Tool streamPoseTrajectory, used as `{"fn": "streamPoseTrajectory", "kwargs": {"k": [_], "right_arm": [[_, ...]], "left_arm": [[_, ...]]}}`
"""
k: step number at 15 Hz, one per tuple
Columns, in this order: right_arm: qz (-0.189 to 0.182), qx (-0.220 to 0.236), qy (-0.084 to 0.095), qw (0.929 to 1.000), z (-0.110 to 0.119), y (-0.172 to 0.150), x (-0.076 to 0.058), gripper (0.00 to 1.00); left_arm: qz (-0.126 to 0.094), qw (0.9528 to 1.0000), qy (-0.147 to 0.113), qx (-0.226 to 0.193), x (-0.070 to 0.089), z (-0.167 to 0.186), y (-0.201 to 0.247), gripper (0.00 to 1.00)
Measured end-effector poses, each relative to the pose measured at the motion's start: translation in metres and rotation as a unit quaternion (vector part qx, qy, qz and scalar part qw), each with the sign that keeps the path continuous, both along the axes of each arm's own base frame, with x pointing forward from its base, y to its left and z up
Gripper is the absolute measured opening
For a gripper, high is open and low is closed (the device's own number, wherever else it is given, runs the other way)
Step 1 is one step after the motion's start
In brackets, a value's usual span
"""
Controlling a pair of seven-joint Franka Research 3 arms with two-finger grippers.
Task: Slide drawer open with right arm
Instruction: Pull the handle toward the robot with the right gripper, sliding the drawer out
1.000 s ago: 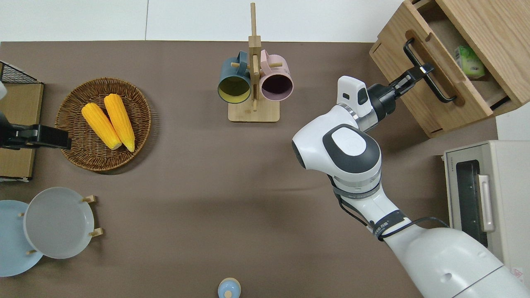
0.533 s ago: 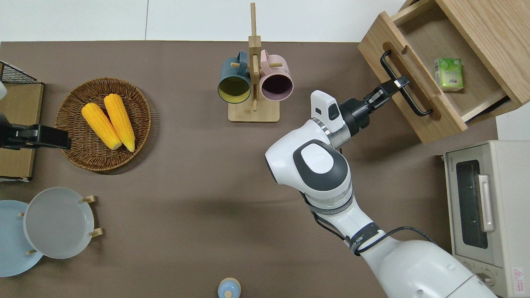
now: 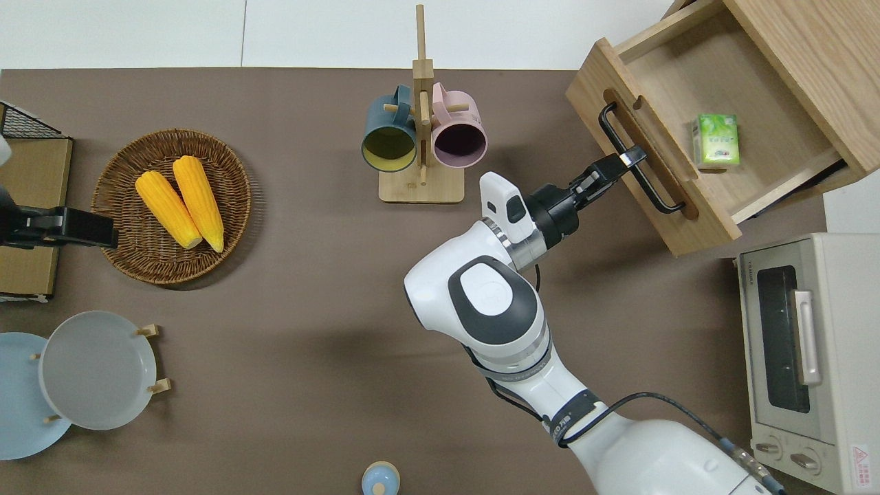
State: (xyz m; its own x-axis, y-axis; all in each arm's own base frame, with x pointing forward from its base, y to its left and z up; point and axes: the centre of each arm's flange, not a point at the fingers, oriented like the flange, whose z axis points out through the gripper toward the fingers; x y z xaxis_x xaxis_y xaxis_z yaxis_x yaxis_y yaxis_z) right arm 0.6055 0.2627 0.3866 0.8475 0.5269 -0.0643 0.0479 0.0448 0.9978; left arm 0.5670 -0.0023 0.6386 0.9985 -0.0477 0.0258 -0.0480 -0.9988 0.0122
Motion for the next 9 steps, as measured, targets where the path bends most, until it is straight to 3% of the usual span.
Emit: {"fn": "streamPoseTrajectory", "kwargs": {"k": [9], "right_arm": [[0.012,0.004,0.005,0.9999,0.001,0.068,-0.047,0.18]], "left_arm": [[0.000,1.0000,0.000,0.000,0.000,0.000,0.000,0.99]]}}
